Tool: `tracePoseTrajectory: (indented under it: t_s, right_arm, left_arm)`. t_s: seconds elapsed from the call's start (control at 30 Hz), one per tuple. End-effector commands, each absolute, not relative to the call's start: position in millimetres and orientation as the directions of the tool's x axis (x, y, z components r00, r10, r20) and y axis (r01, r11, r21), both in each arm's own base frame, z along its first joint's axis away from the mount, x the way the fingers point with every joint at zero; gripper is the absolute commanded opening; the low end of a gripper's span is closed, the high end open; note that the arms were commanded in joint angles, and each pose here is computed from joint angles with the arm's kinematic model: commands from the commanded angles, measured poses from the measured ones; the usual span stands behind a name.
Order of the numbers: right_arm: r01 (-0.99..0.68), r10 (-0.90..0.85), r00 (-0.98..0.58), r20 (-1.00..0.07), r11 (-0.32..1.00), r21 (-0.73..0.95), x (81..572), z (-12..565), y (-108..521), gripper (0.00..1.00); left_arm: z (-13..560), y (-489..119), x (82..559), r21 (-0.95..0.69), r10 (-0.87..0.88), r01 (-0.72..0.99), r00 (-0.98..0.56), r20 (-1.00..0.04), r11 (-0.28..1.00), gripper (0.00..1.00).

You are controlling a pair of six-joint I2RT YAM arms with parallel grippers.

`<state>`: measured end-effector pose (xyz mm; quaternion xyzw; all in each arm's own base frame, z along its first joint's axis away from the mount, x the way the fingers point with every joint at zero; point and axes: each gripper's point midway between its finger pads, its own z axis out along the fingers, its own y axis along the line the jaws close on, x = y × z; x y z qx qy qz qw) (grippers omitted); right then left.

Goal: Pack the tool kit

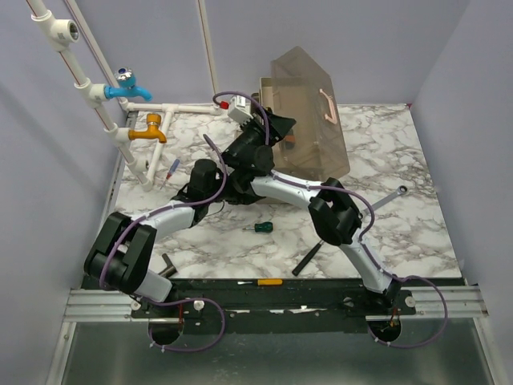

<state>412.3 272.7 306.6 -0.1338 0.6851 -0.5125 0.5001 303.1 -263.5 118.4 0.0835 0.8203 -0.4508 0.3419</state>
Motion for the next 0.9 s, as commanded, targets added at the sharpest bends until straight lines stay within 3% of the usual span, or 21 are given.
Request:
tracePoseTrajectory:
  t_s: [0.0,0.2,0.43,0.87]
  right_arm:
    - [0.376,-0.556,-0.408,-0.724,0.62,-0.688,382,327,263,0.64]
    - [0.362,-0.548,-0.388,-0.741,0.649,-0.669,373,328,274,0.65]
    - [0.323,-0.54,-0.387,-0.747,0.68,-0.659,368,299,304,0.77]
    - [0.305,-0.455,-0.358,-0.815,0.768,-0.563,357,297,330,0.8]
  left_arm:
    - [144,-266,299,-0.675,-0.177,0.528,-0.705,-0.686,0.515,0.78]
    - [153,-233,304,-0.706,-0.317,0.467,-0.664,-0.678,0.532,0.83]
    - [158,-197,301,-0.671,-0.414,0.397,-0.559,-0.718,0.626,0.85]
    - [166,-126,296,-0.609,-0.528,0.157,-0.361,-0.769,0.778,0.89]
